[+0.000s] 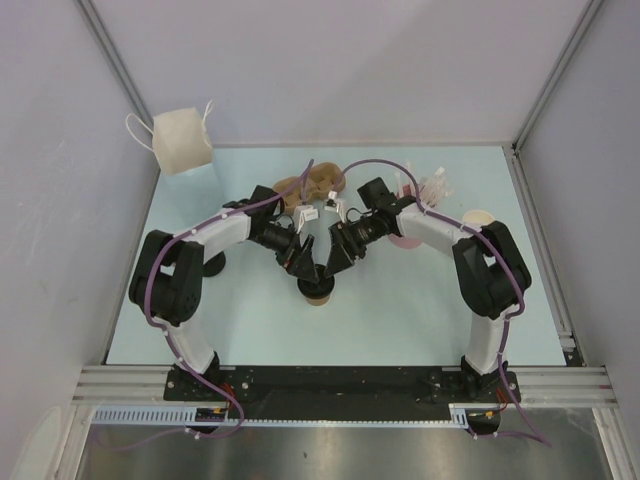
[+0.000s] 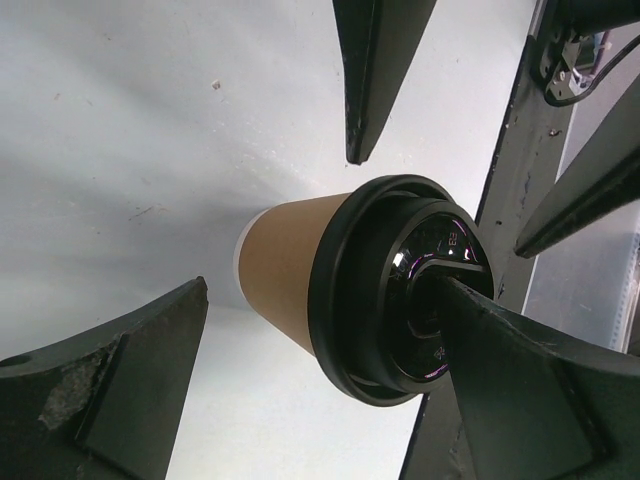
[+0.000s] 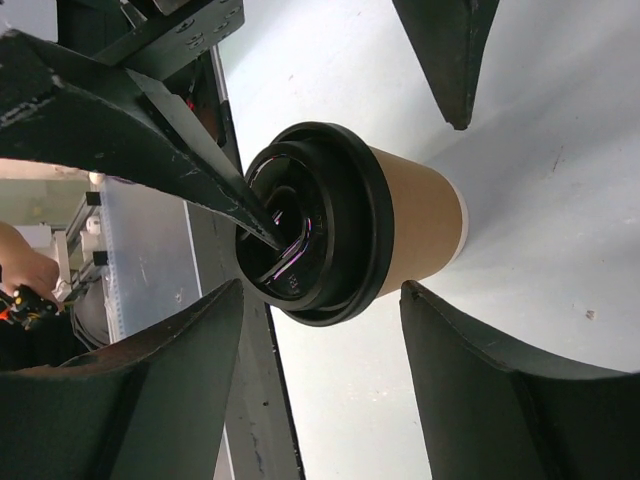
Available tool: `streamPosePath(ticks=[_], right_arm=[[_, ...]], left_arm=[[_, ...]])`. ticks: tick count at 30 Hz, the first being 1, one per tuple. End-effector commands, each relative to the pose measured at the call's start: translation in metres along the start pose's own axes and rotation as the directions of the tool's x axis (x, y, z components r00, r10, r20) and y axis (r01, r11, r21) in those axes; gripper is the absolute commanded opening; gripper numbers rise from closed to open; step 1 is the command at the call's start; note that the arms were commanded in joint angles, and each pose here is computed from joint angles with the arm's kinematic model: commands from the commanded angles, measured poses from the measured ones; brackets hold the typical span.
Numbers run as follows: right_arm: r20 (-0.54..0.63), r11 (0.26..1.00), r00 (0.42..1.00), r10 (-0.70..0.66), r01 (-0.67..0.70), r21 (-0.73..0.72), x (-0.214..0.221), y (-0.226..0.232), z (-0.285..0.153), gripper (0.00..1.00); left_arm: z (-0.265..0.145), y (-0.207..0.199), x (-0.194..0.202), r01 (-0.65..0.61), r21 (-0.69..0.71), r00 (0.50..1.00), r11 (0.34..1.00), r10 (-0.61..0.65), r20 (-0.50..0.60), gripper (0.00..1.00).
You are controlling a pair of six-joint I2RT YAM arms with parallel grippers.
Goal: Pack the takeout coffee
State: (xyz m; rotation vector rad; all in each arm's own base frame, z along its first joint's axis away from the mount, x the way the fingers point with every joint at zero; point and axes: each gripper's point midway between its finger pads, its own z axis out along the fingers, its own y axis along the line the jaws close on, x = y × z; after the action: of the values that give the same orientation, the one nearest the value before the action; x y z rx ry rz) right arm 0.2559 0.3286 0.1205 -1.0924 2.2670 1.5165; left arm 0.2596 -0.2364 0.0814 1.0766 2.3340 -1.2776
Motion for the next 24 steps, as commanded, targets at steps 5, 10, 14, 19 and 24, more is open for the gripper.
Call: streamPosePath(ticks=[5,10,14,19,24], right_arm=[[0.003,0.999,0.999,-0.036,0.036,0.019,-0.011,0.001,0.005,0.68],[-0.002,0.999,0.999,-0.036,0.036,0.024,-0.01,0.0,0.006,0.69],[0.0,0.999,0.999,-0.036,0.036,0.03,-0.011,-0.002,0.007,0.69],[0.0,0.998,0.999,-0.038,0.038,0.049,-0.013,-0.002,0.012,0.69],[0.004,0.997,0.999,-0.037,0.037,0.074,-0.017,-0.004,0.015,0.7]], left_arm=[[-0.015,0.016,-0.017,-0.121,-0.089,0.993,0.989,0.12,-0.01,0.99],[-0.02,0.01,-0.035,-0.136,-0.074,0.99,0.988,0.137,0.013,1.0],[-0.024,0.0,-0.045,-0.147,-0.042,0.988,0.988,0.149,0.038,0.99],[-0.038,-0.016,-0.056,-0.198,-0.045,0.977,0.979,0.201,0.074,1.0],[-0.055,-0.009,-0.044,-0.178,-0.096,0.979,0.979,0.187,0.087,0.99]])
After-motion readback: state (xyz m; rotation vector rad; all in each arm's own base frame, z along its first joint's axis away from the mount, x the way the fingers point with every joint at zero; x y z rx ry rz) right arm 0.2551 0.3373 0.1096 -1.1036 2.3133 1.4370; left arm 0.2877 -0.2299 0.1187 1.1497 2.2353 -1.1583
